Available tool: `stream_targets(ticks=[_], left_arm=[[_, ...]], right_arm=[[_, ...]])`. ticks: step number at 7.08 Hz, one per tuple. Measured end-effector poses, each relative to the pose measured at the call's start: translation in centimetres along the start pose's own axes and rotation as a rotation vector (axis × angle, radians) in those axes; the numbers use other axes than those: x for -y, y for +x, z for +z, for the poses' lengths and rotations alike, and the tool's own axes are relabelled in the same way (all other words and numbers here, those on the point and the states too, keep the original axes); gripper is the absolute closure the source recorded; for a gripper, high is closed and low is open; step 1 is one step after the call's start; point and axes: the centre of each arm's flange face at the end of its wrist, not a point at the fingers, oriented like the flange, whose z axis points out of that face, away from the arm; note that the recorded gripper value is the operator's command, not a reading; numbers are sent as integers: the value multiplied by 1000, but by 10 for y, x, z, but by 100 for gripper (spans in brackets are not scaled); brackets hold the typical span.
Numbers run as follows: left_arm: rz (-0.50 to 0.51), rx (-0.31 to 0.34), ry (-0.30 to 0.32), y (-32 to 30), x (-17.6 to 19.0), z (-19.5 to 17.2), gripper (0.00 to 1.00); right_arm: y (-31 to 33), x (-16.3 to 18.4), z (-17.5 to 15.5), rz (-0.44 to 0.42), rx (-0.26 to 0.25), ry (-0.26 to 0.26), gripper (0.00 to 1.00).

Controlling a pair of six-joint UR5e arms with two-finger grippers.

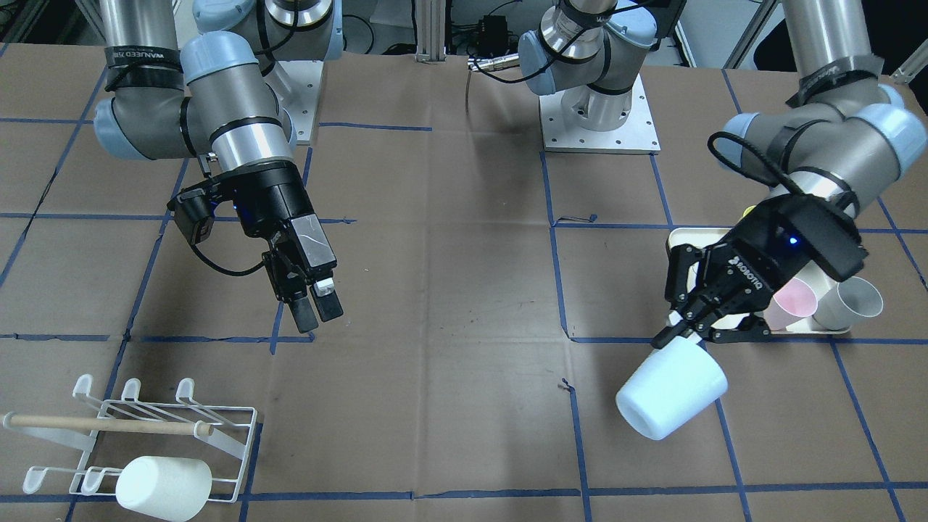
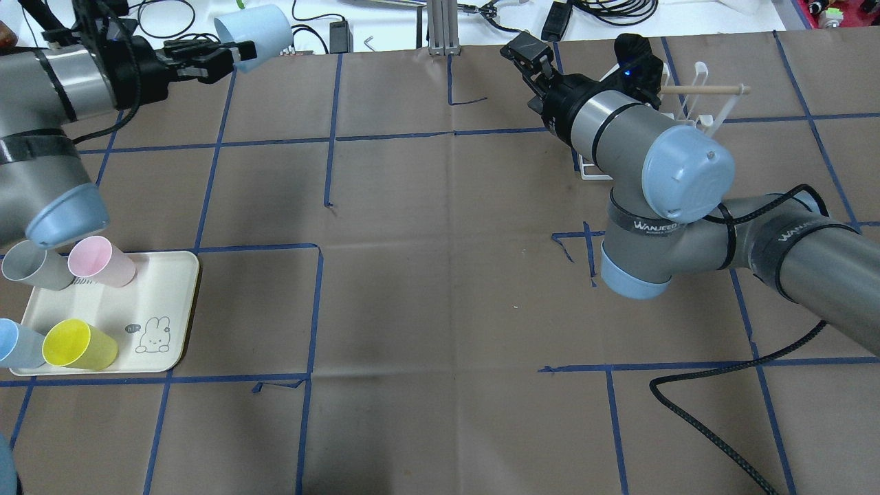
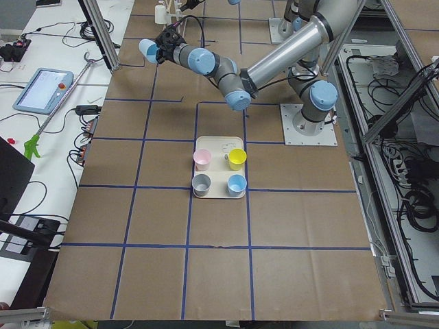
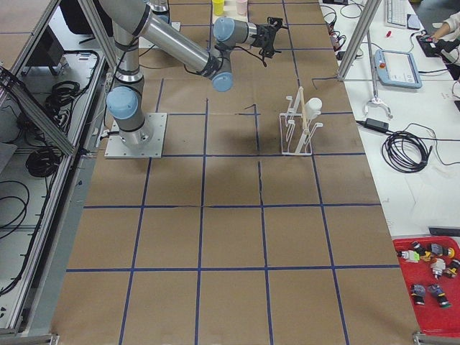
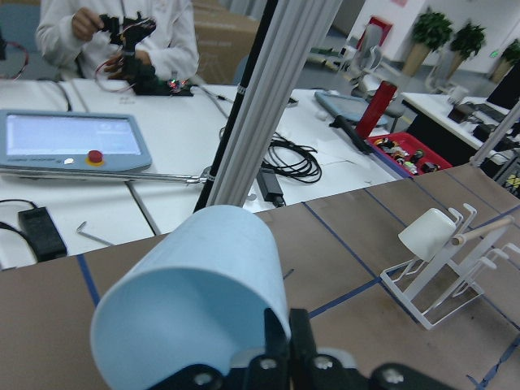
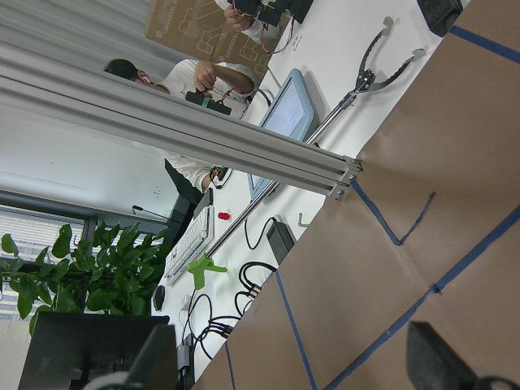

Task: Transfer IKEA cup to right arm and place on rack

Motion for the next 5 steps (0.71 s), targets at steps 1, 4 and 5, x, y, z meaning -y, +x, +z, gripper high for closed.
stream_targets(ticks=[1, 4, 5], left_arm=[[52, -41, 45, 11, -12, 25, 92], [80, -102, 129, 63, -36, 78, 91], [81, -102, 121, 81, -39, 96, 91]], right_arm=[[0, 0, 0, 24, 0, -1, 0], [-1, -1, 0, 56, 2, -2, 0], [-1, -1, 0, 57, 3, -2, 0]])
